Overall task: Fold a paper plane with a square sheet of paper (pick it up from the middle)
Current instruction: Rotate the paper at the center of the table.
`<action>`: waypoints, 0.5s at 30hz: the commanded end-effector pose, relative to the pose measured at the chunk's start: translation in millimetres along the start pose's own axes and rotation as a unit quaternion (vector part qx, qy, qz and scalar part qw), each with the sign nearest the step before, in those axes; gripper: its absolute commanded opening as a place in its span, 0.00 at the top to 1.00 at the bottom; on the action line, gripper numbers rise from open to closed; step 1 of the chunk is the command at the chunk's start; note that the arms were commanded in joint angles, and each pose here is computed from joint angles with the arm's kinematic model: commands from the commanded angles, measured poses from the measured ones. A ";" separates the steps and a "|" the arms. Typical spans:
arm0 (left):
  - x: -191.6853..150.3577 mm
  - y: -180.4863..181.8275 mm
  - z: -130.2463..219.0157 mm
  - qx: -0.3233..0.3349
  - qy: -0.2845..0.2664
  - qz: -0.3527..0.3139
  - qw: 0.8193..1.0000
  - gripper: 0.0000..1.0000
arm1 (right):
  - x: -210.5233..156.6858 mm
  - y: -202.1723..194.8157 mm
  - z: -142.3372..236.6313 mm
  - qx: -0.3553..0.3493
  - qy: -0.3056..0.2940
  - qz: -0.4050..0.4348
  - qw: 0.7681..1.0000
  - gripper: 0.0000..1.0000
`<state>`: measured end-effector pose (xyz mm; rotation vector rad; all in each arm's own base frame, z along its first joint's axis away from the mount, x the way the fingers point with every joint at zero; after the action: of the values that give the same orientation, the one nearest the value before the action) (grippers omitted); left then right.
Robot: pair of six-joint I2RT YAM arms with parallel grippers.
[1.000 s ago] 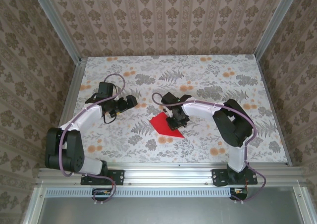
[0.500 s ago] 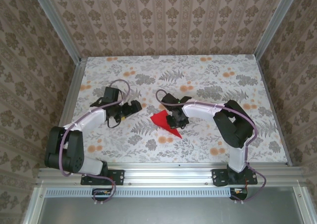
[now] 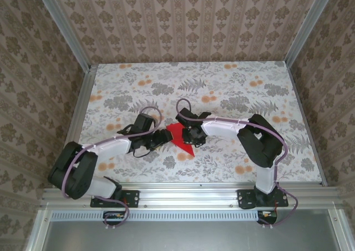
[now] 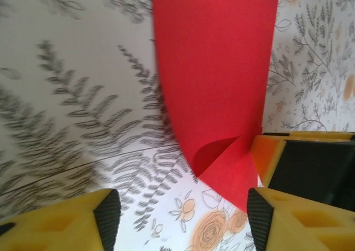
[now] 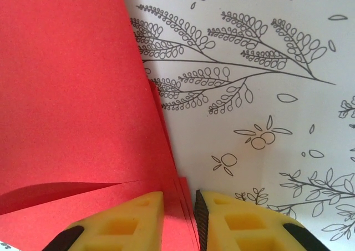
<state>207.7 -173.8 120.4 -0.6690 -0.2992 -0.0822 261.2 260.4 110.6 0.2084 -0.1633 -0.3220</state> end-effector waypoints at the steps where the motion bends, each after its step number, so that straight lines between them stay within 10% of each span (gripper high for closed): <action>1: 2.5 -7.1 -12.3 -0.019 0.002 0.017 1.000 0.46 | -14.7 -0.3 -24.2 0.012 0.045 -0.017 0.999 0.76; 15: 8.8 -17.9 -34.9 -0.058 0.020 0.009 0.998 0.70 | -14.2 1.3 -21.6 0.028 0.046 -0.027 0.998 0.76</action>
<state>214.6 -198.5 99.6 -0.7299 -0.2348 -0.0790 260.6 259.9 110.3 0.2224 -0.1650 -0.3677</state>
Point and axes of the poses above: each hand's point on the last joint's axis, 136 mm out from that joint toward the fingers, its own z axis back along the fingers, its own y axis along the line the jaws close on, x = y × z, the point moved 10 cm from there along z, back along the fingers, and after that the axes turned 15 degrees about -z, right-handed, at the moved point
